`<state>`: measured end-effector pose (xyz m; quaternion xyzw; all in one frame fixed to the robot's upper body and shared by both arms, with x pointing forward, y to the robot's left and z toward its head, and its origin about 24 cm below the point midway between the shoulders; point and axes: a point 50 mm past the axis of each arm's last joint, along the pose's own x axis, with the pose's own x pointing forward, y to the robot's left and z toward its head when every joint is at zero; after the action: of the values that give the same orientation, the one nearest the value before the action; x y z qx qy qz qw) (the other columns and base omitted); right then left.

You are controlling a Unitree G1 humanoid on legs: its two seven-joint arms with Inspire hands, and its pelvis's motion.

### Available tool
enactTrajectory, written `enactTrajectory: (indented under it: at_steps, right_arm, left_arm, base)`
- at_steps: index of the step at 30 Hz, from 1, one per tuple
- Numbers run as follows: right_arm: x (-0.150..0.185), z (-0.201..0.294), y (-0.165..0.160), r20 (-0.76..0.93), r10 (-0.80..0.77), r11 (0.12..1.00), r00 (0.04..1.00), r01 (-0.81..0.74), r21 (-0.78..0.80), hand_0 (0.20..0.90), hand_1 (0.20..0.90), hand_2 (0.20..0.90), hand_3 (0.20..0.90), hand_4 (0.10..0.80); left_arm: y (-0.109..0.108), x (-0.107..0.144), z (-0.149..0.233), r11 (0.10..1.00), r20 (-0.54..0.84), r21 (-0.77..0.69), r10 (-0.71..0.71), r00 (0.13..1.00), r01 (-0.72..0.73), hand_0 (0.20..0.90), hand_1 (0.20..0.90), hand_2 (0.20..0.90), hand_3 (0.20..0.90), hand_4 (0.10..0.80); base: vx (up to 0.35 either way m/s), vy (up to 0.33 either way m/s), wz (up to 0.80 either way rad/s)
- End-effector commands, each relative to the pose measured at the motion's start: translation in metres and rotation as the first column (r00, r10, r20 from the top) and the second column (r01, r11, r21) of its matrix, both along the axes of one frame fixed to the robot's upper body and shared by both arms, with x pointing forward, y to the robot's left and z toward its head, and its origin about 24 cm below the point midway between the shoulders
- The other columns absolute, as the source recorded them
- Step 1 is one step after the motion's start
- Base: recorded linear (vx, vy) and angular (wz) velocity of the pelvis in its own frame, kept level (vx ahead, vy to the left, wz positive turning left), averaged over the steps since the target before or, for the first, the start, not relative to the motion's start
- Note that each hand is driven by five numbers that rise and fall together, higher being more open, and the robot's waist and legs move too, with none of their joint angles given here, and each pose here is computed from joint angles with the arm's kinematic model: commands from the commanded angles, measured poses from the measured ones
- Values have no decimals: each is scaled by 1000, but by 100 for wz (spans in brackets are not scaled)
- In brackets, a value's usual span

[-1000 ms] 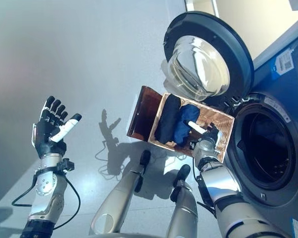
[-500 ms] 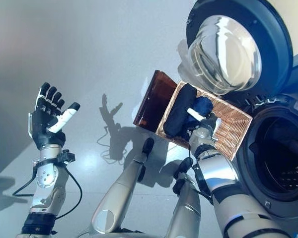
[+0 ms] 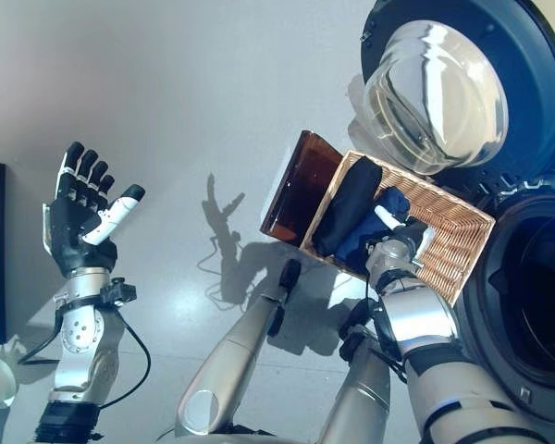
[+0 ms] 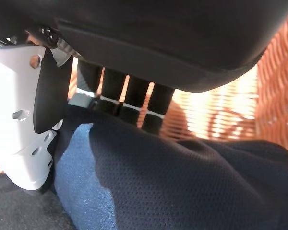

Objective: Pick up the clothes and place them into the washing machine

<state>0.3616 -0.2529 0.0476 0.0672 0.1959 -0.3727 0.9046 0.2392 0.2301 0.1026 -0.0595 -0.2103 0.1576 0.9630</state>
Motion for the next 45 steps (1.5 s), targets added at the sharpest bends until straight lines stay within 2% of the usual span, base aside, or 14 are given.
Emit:
enactTrajectory:
  at_steps: [1, 8, 16, 23, 24, 26, 27, 28, 29, 33, 45]
  right_arm:
    - [-3, 5, -15, 53, -16, 996, 998, 20, -88, 200, 200, 200, 200, 300]
    - [-15, -14, -18, 56, -2, 997, 998, 7, -77, 200, 200, 200, 200, 300]
    - [-23, -19, -25, 139, -33, 999, 990, 38, -34, 200, 200, 200, 200, 300]
    - [-31, -23, -21, 317, -132, 985, 939, 88, 148, 200, 200, 200, 200, 300]
    - [-33, -25, -16, 377, -181, 966, 908, 92, 243, 200, 200, 200, 200, 300]
    - [-40, -29, -17, 432, -265, 935, 862, 119, 334, 200, 200, 200, 200, 300]
    - [-44, -27, -17, 501, -363, 890, 786, 131, 437, 200, 200, 200, 200, 300]
    - [-44, -27, -17, 501, -363, 889, 786, 132, 438, 200, 200, 200, 200, 300]
    - [-50, -28, -18, 549, -480, 823, 684, 135, 552, 200, 200, 200, 200, 300]
    - [-67, -46, -18, 524, -600, 740, 604, 172, 650, 200, 200, 200, 200, 300]
    - [-76, -42, -36, 509, -694, 690, 509, 265, 674, 200, 200, 200, 200, 300]
  left_arm:
    - [6, -20, 29, 998, 183, 49, 19, 983, -28, 900, 900, 900, 900, 800]
    - [10, -26, 13, 1000, 113, 21, 14, 994, -16, 900, 900, 900, 900, 800]
    - [9, -28, -3, 1000, 56, -19, 3, 998, -2, 900, 900, 900, 900, 800]
    - [8, -30, -9, 999, 43, -42, 8, 999, -6, 900, 900, 900, 900, 800]
    - [7, -30, -10, 999, 43, -52, 4, 999, -2, 900, 900, 900, 900, 800]
    - [6, -31, -14, 998, 34, -70, 6, 999, -4, 900, 900, 900, 900, 800]
    - [6, -31, -15, 996, 41, -86, 11, 999, -8, 900, 900, 900, 900, 800]
    - [6, -31, -15, 996, 41, -86, 11, 999, -8, 900, 900, 900, 900, 800]
    - [3, -32, -17, 994, 40, -105, 3, 999, 1, 900, 900, 900, 900, 800]
    - [-1, -33, -23, 990, 30, -140, -26, 999, 30, 900, 900, 900, 900, 800]
    - [-4, -35, -34, 982, -9, -182, -46, 999, 44, 900, 900, 900, 900, 800]
  base:
    - [67, 20, -20]
    - [61, 24, -15]
    - [37, 16, -24]
    - [13, 15, -12]
    - [-5, 13, -5]
    - [-7, 17, -2]
    - [-5, 33, -5]
    - [-10, 52, -15]
    - [-1, 33, -14]
    - [11, 15, -3]
    - [17, 10, -10]
